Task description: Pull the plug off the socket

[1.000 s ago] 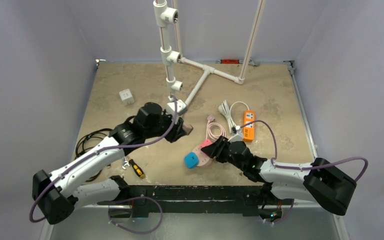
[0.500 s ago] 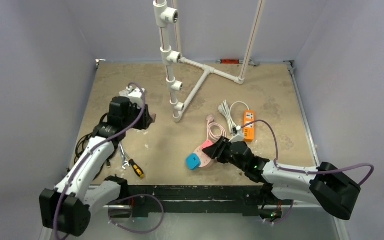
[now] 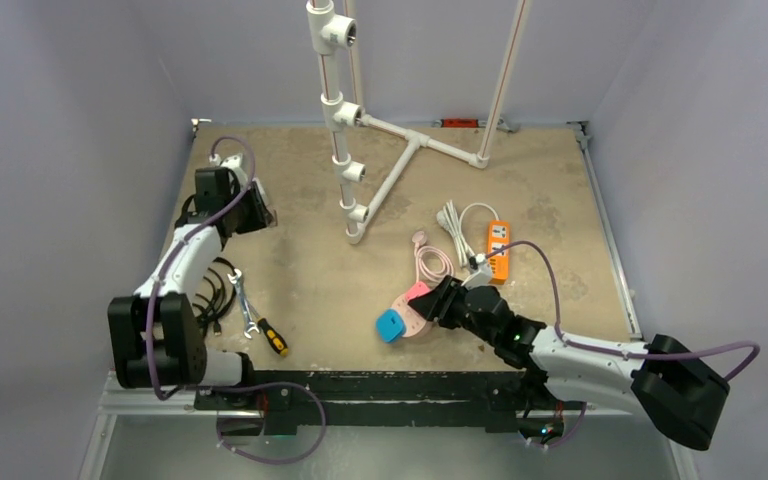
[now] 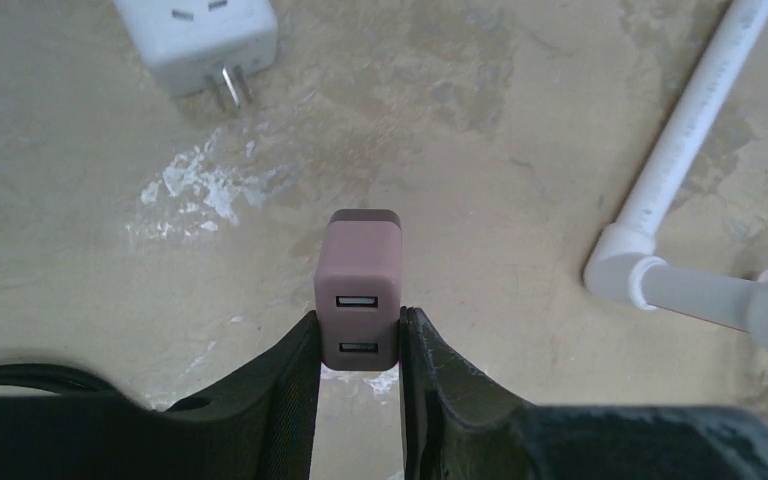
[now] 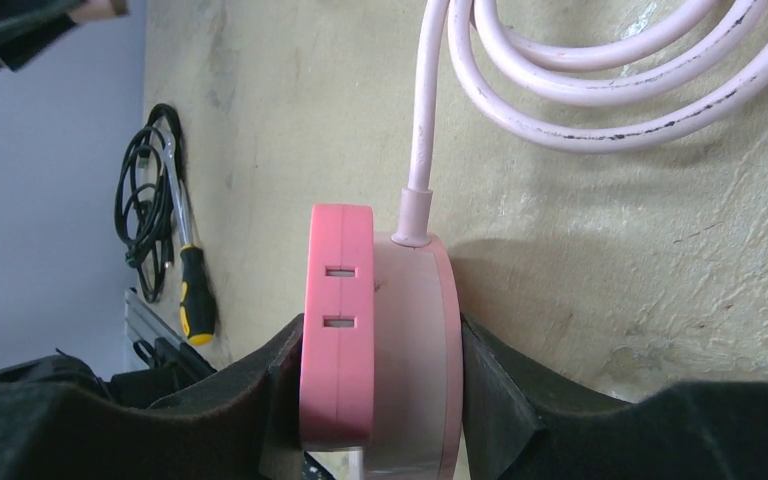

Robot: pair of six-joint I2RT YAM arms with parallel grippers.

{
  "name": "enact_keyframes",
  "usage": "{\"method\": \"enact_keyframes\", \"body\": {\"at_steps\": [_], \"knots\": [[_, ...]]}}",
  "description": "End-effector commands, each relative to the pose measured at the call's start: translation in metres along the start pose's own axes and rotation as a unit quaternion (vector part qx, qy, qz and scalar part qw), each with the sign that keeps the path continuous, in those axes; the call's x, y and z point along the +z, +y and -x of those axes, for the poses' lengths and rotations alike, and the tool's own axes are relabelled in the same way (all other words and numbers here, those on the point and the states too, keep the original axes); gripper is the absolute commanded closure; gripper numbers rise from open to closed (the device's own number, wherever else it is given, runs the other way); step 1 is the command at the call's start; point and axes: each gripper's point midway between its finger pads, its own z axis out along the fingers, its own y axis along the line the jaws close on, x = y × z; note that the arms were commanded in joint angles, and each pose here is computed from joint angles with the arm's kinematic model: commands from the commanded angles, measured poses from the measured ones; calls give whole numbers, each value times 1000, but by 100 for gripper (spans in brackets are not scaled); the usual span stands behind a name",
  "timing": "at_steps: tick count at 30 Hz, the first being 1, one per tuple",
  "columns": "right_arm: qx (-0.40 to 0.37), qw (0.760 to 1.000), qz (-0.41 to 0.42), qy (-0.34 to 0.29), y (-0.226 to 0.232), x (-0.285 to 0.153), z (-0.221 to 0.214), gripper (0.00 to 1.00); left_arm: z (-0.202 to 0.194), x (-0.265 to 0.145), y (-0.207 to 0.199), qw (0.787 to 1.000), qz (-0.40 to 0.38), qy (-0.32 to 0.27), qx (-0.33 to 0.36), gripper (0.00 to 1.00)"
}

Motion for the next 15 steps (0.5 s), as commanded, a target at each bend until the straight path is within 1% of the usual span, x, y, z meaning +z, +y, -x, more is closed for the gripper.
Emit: {"method": "enact_keyframes", "body": {"at_steps": [1, 6, 11, 15], "knots": [[-21, 1000, -16, 1, -14, -3, -4, 100, 7, 15, 10, 999, -12, 6, -36, 100], [-19, 1000, -9, 4, -13, -3, -6, 100, -7, 35, 27, 998, 6, 40, -50, 100], [-19, 1000, -3, 8, -10, -3, -7, 100, -6, 46, 37, 998, 26, 45, -45, 100], [-17, 1000, 4, 7, -7, -3, -6, 100, -9, 61, 46, 996, 41, 62, -46, 99]]}}
